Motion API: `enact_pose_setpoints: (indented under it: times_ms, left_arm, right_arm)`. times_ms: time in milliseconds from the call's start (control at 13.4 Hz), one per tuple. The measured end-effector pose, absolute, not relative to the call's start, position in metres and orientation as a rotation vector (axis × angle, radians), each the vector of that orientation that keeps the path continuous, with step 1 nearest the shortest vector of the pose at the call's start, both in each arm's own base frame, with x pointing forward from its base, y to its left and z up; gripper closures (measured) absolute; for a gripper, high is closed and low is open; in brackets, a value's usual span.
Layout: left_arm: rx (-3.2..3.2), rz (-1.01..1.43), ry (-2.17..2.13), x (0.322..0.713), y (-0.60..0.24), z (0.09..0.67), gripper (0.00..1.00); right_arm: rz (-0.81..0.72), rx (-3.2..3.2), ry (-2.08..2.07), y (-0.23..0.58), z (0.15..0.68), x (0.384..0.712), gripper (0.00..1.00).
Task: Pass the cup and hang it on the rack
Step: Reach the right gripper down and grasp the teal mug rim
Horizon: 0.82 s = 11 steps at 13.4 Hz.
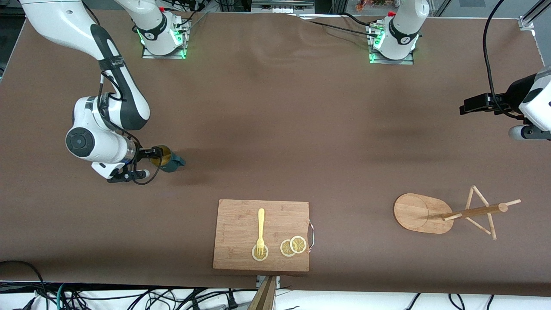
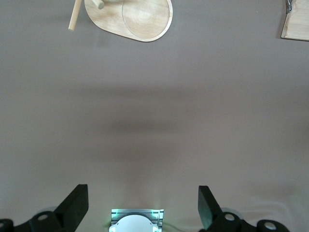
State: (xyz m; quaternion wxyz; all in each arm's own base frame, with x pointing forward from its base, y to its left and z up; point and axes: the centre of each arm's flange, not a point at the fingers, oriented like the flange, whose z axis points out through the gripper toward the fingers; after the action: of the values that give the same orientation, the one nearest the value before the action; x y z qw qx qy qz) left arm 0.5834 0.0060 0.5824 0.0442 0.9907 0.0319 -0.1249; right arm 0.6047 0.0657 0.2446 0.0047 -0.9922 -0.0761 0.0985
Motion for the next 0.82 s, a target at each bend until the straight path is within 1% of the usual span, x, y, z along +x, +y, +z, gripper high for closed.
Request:
enact_pose_setpoints:
  times_ms: [149, 224, 298, 373, 447, 522, 597, 671, 746, 820]
  left_arm:
    - [3.028, -0.382, 0.098, 0.5834, 0.006, 0.5824, 0.0]
    - [3.028, -0.382, 0.098, 0.5834, 0.006, 0.5824, 0.0]
    - [3.028, -0.381, 0.098, 0.5834, 0.006, 0.5825, 0.0]
    - [3.028, -0.381, 0.098, 0.5834, 0.006, 0.5825, 0.0]
    - [3.028, -0.381, 0.098, 0.5835, 0.006, 0.5825, 0.0]
    - [3.028, -0.381, 0.098, 0.5835, 0.006, 0.5825, 0.0]
    - [3.028, -0.381, 0.098, 0.5835, 0.006, 0.5825, 0.0]
    - [3.028, -0.381, 0.098, 0.5835, 0.006, 0.5825, 0.0]
    - [3.028, -0.381, 0.098, 0.5835, 0.006, 0.5825, 0.0]
    - [3.028, -0.381, 0.098, 0.5835, 0.0062, 0.5825, 0.0]
  right_arm:
    - [0.312, -3.097, -0.225, 0.0677, 0.2437, 0.6037, 0.4]
    - [0.315, -3.094, -0.222, 0.0682, 0.2428, 0.603, 0.48]
    - [0.319, -3.093, -0.221, 0.0684, 0.2418, 0.6021, 0.49]
    - [0.323, -3.093, -0.22, 0.0684, 0.2404, 0.6014, 0.57]
    - [0.324, -3.092, -0.22, 0.0684, 0.2388, 0.6011, 0.57]
    - [0.322, -3.092, -0.22, 0.0685, 0.2373, 0.6013, 0.63]
    - [0.32, -3.092, -0.219, 0.0685, 0.2362, 0.6015, 0.74]
    - [0.317, -3.092, -0.219, 0.0686, 0.2358, 0.6018, 0.88]
    - [0.314, -3.089, -0.213, 0.0689, 0.2359, 0.602, 0.96]
    - [0.313, -3.079, -0.198, 0.0694, 0.2359, 0.602, 0.96]
